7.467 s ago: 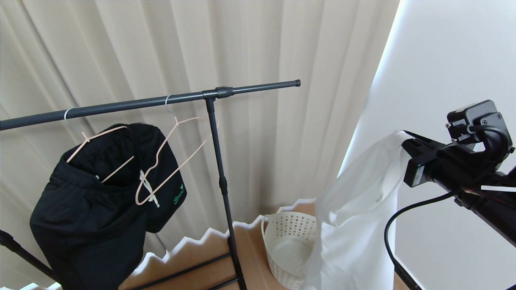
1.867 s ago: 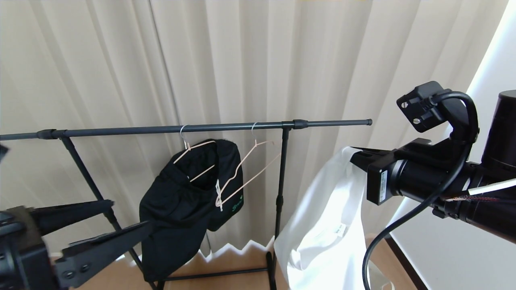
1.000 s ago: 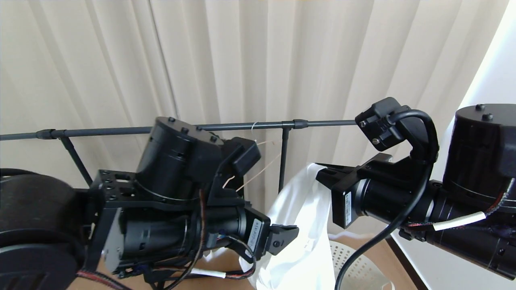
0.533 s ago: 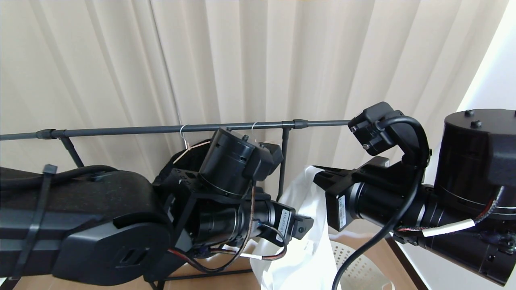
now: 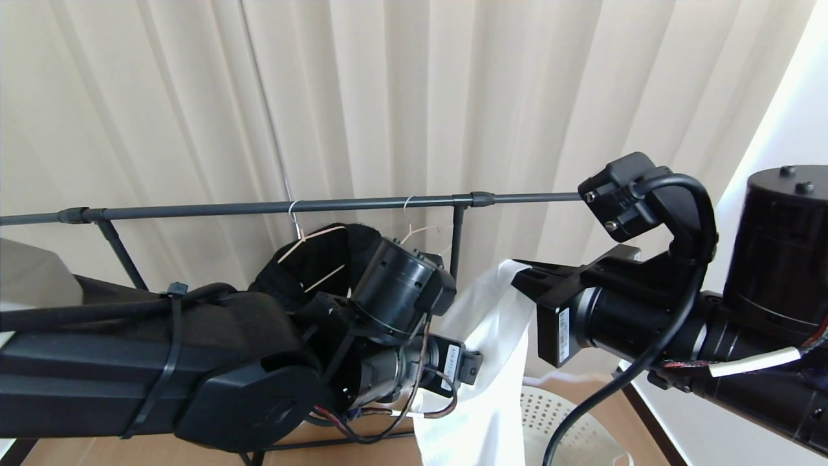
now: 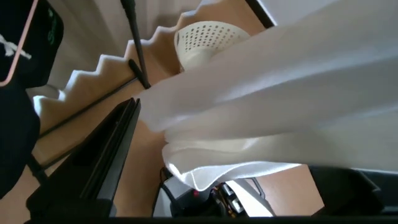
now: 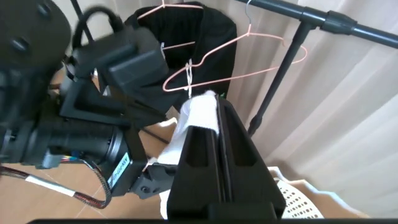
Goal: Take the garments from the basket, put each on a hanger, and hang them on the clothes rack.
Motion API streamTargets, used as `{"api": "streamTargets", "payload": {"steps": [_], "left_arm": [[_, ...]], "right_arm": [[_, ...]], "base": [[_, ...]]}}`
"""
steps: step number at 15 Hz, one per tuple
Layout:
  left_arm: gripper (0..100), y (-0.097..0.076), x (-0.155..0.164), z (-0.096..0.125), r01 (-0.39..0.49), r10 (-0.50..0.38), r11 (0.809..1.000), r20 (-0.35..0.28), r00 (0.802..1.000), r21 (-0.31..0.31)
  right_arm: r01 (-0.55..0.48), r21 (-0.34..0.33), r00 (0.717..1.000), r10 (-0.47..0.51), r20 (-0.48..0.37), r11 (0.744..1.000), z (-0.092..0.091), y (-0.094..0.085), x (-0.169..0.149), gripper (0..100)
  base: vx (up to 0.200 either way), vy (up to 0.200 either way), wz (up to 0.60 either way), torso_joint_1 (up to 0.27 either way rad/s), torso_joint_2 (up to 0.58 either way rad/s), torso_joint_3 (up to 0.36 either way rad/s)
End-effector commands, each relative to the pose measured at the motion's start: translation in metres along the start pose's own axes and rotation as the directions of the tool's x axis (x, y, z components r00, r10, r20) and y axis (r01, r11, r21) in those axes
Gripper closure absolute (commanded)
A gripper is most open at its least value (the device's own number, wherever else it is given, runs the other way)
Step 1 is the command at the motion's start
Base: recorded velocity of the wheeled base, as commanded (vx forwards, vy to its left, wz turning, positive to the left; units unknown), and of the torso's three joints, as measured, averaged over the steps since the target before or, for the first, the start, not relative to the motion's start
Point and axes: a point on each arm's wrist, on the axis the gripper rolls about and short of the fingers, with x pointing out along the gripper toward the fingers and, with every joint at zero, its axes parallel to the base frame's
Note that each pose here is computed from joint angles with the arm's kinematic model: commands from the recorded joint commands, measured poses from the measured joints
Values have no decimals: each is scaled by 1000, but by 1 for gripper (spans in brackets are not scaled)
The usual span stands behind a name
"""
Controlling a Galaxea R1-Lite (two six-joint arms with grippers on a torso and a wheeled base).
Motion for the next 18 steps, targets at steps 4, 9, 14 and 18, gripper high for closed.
{"api": "streamTargets", "payload": {"steps": [4, 9, 14, 18], "left_arm": [[0, 13, 16, -12, -47, 46, 999, -59, 997, -12], [0, 24, 22, -35, -89, 82, 995, -139, 987, -45], [100, 26, 1, -35, -96, 87, 993, -110, 990, -74], [100, 27, -44, -18, -98, 100, 991, 22, 995, -90]], "right_arm": [[7, 16, 998, -8, 60, 1000, 12, -9, -18, 100], [77, -4, 993, -77, 91, 997, 19, -27, -25, 100], [166, -76, 985, -161, 57, 983, 10, -46, -21, 100], [204, -135, 979, -204, 10, 970, -2, -50, -13, 100]], "base": [[0, 0, 0, 0, 0, 0], [0, 0, 0, 0, 0, 0], [0, 0, 0, 0, 0, 0], [0, 0, 0, 0, 0, 0]]}}
